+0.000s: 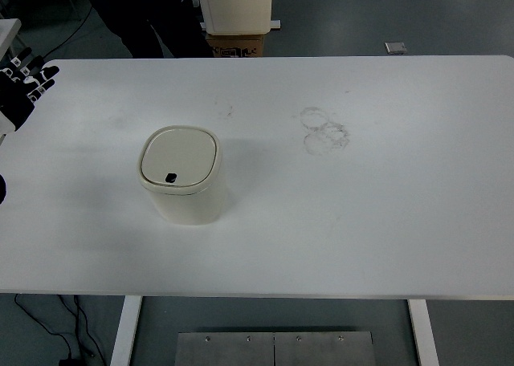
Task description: Close trash bin
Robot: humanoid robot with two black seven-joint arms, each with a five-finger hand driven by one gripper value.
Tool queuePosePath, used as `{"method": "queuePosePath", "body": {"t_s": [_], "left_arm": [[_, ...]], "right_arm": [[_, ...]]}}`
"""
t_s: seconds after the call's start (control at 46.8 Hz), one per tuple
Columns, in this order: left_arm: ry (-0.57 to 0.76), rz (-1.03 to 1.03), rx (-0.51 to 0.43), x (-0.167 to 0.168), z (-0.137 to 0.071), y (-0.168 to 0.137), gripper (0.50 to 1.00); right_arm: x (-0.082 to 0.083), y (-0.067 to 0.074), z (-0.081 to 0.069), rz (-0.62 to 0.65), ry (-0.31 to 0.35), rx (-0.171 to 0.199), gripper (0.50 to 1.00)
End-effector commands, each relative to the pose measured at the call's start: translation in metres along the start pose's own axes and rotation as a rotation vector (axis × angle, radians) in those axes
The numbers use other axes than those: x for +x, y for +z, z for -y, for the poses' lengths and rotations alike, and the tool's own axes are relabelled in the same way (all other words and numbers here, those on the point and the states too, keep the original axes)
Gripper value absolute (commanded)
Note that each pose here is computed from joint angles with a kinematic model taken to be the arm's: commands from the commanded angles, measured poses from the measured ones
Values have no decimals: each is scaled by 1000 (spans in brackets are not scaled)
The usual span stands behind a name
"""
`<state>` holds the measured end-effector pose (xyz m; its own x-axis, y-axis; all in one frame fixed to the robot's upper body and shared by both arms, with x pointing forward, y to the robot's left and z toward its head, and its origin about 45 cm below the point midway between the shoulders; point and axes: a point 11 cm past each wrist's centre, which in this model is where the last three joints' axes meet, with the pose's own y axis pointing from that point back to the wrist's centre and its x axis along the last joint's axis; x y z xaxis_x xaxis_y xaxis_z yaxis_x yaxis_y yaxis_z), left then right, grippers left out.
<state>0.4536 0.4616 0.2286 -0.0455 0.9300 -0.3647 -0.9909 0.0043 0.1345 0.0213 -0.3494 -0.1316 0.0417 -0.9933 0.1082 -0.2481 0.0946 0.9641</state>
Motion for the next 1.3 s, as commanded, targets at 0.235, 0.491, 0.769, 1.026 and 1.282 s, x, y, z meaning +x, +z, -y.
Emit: {"method": "queuePosePath", "body": {"t_s": [0.235,0.491,0.769,1.026,1.282], "left_arm": [[-54,-102,-14,-12,2,-13,1000],[-43,-176,-47,-12,2,-19,1000],[25,-202,-61,7,-5,-28,1000],[54,-224,-74,16,-10,-32,1000],[64,-225,-63,20,-14,-39,1000]], "right_arm": [[0,0,0,0,0,-1,991],[0,0,0,0,0,-1,991],[0,-1,0,0,0,1,991],[0,-1,0,0,0,1,991],[0,0,0,0,0,-1,991]]}}
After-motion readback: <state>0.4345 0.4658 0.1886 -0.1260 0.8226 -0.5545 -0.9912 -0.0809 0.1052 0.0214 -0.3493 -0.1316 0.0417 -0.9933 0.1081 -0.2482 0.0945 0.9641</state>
